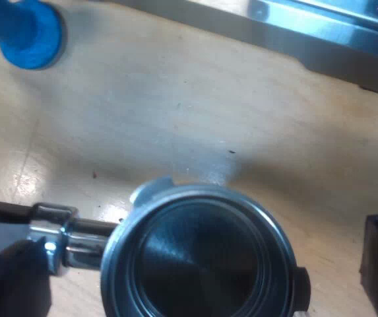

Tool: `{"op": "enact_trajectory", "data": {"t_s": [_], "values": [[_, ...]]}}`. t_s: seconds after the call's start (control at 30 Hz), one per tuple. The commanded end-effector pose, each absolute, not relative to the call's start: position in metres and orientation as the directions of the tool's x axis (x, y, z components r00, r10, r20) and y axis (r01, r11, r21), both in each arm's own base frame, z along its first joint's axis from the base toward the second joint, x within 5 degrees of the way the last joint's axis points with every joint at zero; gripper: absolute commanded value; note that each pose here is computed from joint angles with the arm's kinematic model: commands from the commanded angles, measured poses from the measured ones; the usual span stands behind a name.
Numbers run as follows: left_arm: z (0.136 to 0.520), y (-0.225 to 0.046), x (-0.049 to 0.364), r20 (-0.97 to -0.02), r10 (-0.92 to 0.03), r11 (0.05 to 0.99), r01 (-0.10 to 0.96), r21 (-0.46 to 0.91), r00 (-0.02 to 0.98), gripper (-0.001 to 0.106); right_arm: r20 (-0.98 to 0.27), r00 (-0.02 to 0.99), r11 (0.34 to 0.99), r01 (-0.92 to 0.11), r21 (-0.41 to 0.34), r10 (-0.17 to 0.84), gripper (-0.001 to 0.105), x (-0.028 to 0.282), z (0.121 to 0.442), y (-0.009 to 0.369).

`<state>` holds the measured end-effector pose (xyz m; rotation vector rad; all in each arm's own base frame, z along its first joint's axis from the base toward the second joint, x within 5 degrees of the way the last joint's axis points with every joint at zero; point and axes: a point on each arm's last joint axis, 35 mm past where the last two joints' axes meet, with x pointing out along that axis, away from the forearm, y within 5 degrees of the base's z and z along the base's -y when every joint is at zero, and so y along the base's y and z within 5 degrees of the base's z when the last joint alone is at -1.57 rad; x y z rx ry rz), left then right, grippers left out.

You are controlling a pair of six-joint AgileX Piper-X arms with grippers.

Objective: Put the handle in the coffee machine

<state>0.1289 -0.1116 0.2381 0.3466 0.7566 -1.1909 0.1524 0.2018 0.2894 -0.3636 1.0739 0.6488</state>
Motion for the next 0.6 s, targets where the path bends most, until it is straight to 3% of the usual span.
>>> {"op": "enact_trajectory", "data": {"t_s": [0.03, 0.2, 0.4, 0.6], "values": [[0.245, -0.114, 0.129, -0.655, -0.737, 0.33, 0.935, -0.13, 0.169, 0.0, -0.888, 0.326, 0.748, -0.663, 0.03, 0.324, 0.105, 0.152, 0.294, 0.201], [0.244, -0.111, 0.13, -0.664, -0.728, 0.345, 0.928, -0.141, 0.17, 0.0, -0.879, 0.335, 0.735, -0.677, 0.024, 0.338, 0.105, 0.15, 0.299, 0.199], [0.249, -0.091, 0.135, -0.654, -0.711, 0.447, 0.884, -0.138, 0.258, 0.0, -0.841, 0.381, 0.723, -0.691, 0.017, 0.383, 0.105, 0.143, 0.316, 0.188], [0.251, -0.076, 0.136, -0.633, -0.727, 0.482, 0.854, -0.194, 0.267, 0.0, -0.807, 0.411, 0.722, -0.691, 0.027, 0.424, 0.105, 0.135, 0.331, 0.178]]}}
